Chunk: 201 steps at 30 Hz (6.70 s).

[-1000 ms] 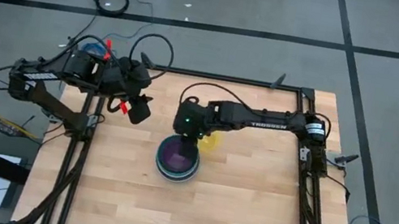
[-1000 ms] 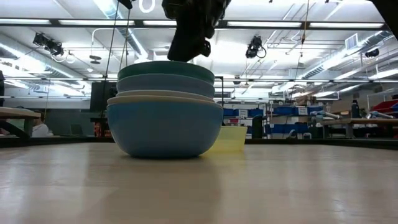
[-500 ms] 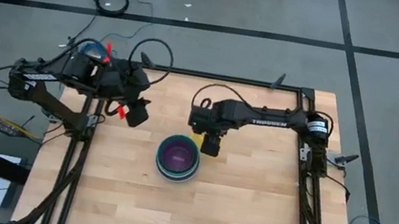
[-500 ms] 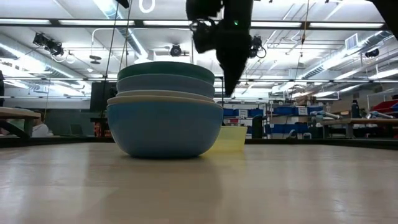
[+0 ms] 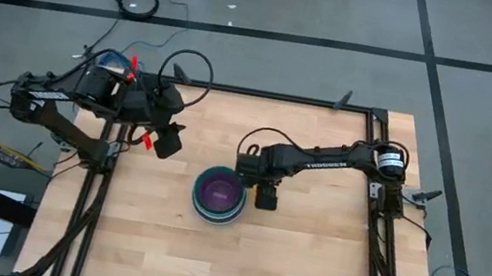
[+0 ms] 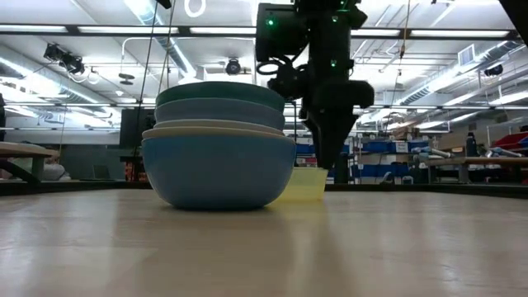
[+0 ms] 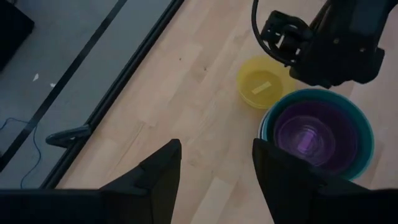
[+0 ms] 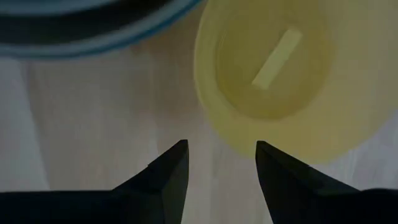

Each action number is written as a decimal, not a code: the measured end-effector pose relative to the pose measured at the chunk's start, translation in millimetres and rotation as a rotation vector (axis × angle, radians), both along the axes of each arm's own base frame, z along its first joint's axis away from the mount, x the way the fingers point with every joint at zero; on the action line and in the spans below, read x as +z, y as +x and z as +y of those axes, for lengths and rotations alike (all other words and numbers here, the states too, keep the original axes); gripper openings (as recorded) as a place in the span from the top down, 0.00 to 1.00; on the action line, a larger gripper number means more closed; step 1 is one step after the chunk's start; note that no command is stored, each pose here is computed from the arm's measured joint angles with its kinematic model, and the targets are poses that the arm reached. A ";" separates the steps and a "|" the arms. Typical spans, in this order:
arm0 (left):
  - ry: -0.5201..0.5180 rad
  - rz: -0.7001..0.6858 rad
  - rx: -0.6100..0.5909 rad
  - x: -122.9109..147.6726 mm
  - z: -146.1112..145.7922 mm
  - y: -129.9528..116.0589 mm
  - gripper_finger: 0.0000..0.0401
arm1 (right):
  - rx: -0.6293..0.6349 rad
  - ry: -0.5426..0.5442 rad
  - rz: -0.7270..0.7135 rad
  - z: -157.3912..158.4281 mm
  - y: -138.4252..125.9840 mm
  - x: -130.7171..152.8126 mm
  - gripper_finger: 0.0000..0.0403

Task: Nest bowls inside each other
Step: Stack the yellow bowl on top of the purple bowl, then return to Home Position

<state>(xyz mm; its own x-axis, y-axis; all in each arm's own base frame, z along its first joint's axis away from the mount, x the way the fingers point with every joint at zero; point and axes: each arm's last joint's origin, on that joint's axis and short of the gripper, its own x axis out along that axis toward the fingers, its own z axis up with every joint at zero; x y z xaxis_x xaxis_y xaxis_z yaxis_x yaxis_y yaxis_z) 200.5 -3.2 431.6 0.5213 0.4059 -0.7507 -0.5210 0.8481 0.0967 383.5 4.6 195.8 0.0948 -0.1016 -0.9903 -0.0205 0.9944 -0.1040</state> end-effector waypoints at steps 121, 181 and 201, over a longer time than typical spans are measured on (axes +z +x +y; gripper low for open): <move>-0.001 -0.010 0.049 -0.2 0.8 -1.2 0.48 | 0.314 0.083 -0.429 86.8 51.9 91.4 0.95; 0.093 -0.769 -0.148 -106.7 -12.9 -102.1 0.48 | -0.177 -0.099 -1.455 -4.8 -241.5 61.5 1.00; 0.207 -0.768 -0.249 -222.3 -25.4 -67.1 0.48 | -0.116 -0.076 -1.295 -11.5 -204.8 -10.8 1.00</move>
<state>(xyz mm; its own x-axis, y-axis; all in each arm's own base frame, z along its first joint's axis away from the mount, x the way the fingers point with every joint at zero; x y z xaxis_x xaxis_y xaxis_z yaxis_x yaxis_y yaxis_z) 133.3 -28.7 209.3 0.9507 0.3015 -0.0727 -0.3049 0.9514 -0.0424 178.7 -6.9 185.1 0.9579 -0.2252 -0.1782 0.2218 0.9743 -0.0390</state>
